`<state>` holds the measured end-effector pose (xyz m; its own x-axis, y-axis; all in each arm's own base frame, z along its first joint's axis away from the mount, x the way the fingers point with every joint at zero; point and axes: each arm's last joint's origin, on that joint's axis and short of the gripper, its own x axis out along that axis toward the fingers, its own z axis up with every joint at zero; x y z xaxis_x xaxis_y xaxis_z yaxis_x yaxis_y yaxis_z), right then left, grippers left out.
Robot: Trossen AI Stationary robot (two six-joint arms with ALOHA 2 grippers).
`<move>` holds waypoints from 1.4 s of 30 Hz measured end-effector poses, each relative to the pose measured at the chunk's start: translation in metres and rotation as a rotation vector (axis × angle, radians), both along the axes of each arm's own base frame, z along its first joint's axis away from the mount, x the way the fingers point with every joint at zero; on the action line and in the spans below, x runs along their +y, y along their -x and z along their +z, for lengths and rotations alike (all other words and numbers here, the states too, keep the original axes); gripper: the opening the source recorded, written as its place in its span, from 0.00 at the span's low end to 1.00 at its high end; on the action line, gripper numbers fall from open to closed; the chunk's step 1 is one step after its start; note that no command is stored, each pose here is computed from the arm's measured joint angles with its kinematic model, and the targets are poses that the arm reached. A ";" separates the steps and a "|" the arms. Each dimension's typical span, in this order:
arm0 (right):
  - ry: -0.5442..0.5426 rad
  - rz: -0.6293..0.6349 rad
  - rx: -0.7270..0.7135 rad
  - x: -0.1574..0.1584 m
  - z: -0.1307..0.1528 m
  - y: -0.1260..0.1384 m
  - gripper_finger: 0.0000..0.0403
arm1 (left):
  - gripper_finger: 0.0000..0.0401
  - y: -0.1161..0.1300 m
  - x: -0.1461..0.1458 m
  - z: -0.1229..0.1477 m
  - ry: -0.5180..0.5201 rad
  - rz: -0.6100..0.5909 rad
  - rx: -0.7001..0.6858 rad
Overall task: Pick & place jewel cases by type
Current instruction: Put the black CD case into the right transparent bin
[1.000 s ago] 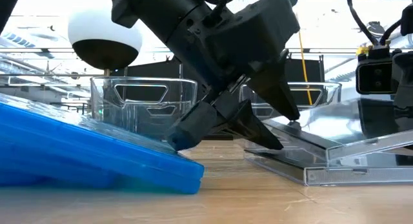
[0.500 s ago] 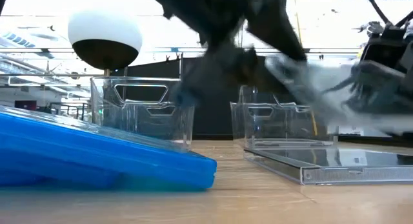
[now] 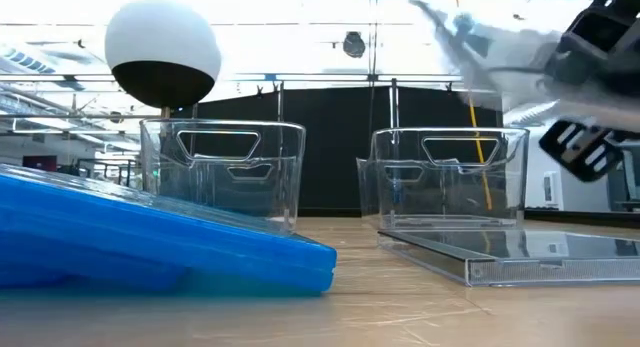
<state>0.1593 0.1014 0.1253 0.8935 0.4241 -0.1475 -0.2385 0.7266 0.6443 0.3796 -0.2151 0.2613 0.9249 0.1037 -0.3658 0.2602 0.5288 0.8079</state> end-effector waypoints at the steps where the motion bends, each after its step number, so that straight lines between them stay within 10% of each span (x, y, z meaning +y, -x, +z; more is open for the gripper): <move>1: 0.003 -0.005 -0.003 0.000 0.000 0.000 0.06 | 0.53 0.003 0.000 0.004 0.016 0.002 -0.004; 8: 0.051 0.005 -0.011 0.000 -0.001 0.000 0.06 | 0.53 0.020 0.001 0.016 0.071 0.045 0.046; 19: 0.312 0.014 -0.310 -0.003 0.030 -0.006 0.05 | 0.53 0.041 0.009 0.007 0.430 -0.012 0.410; 31: 0.820 -0.185 0.153 -0.026 0.119 -0.034 0.05 | 0.53 0.061 0.044 -0.032 0.433 -0.074 0.226; 42: 0.804 -0.430 0.238 -0.084 0.177 -0.017 0.06 | 0.53 0.108 0.081 -0.046 0.518 -0.117 -0.021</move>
